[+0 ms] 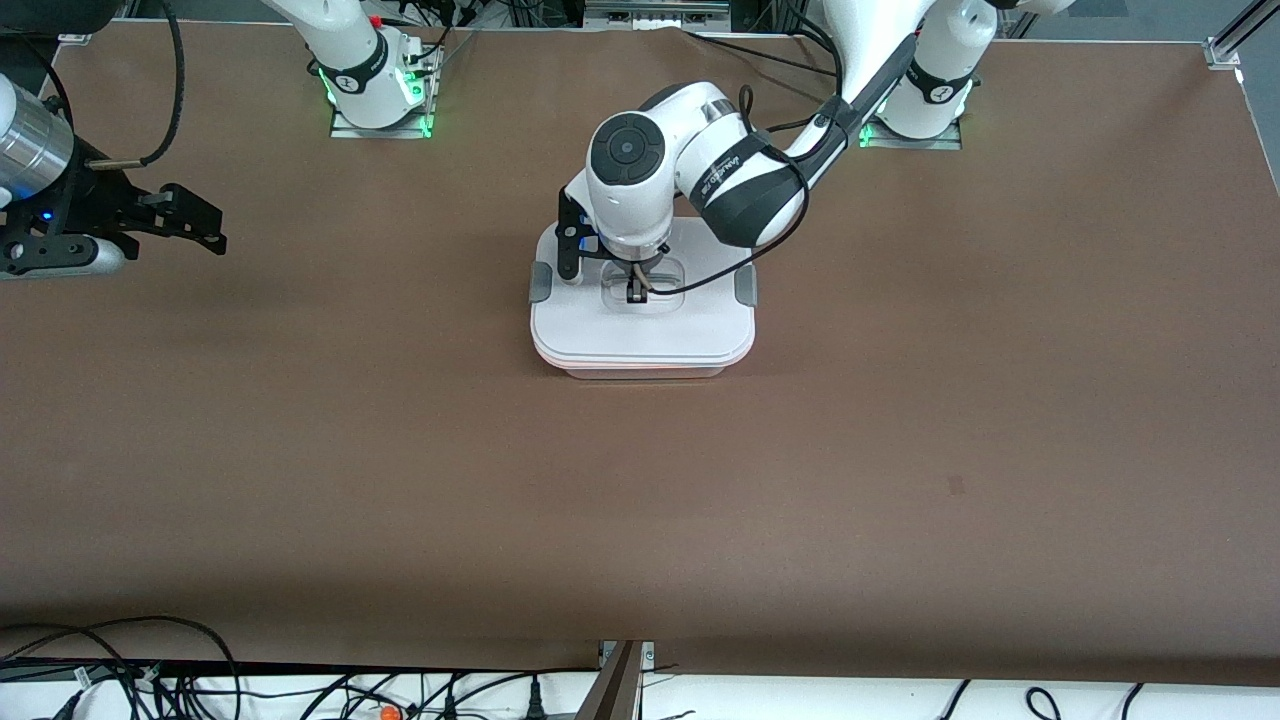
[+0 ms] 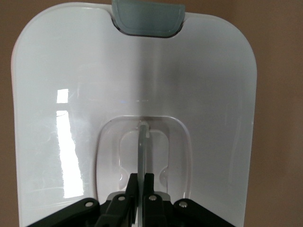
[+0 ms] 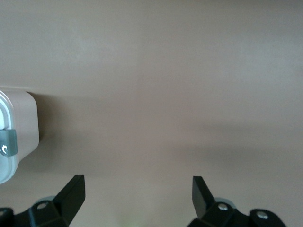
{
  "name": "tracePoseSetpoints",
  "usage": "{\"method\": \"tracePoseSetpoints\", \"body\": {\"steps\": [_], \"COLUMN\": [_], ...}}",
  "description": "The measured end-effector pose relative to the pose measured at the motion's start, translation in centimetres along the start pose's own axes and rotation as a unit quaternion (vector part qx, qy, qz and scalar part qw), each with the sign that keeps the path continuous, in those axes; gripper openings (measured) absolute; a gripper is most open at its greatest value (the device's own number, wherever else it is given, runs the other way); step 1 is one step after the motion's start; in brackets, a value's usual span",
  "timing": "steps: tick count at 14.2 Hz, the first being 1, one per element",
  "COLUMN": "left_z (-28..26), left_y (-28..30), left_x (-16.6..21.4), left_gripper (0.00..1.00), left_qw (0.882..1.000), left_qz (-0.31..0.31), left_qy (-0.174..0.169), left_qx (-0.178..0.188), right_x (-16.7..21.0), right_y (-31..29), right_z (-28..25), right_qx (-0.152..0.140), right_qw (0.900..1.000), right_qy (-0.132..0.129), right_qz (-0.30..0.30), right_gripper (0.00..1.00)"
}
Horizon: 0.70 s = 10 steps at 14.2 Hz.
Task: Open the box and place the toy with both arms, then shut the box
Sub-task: 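Lower the lid onto the box and press it down with the left gripper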
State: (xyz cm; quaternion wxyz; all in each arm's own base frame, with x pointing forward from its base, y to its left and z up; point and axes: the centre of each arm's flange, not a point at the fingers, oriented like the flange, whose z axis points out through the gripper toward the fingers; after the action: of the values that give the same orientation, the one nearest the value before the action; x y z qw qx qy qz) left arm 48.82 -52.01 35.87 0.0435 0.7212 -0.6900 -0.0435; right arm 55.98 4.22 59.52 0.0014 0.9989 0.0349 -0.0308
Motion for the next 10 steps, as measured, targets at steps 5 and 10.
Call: {"method": "tracePoseSetpoints", "body": {"steps": [5,10], "left_z": [0.02,0.20], "left_y": [-0.37,-0.44], "left_x": [-0.30,-0.33], "left_gripper": [0.07,0.07], "left_qw": [1.000,1.000], "left_qz": [-0.004,-0.004], "left_qy": [-0.001,-0.003], "left_qx": [0.001,0.002], "right_x": [-0.08,-0.09], "right_y": [0.05,0.22], "right_z": [0.20,0.24], "right_qx": [-0.001,-0.004], "right_qw": [1.000,1.000], "right_qy": [-0.007,-0.008], "right_qz": [0.000,0.001], "right_gripper": [1.00,1.00]}}
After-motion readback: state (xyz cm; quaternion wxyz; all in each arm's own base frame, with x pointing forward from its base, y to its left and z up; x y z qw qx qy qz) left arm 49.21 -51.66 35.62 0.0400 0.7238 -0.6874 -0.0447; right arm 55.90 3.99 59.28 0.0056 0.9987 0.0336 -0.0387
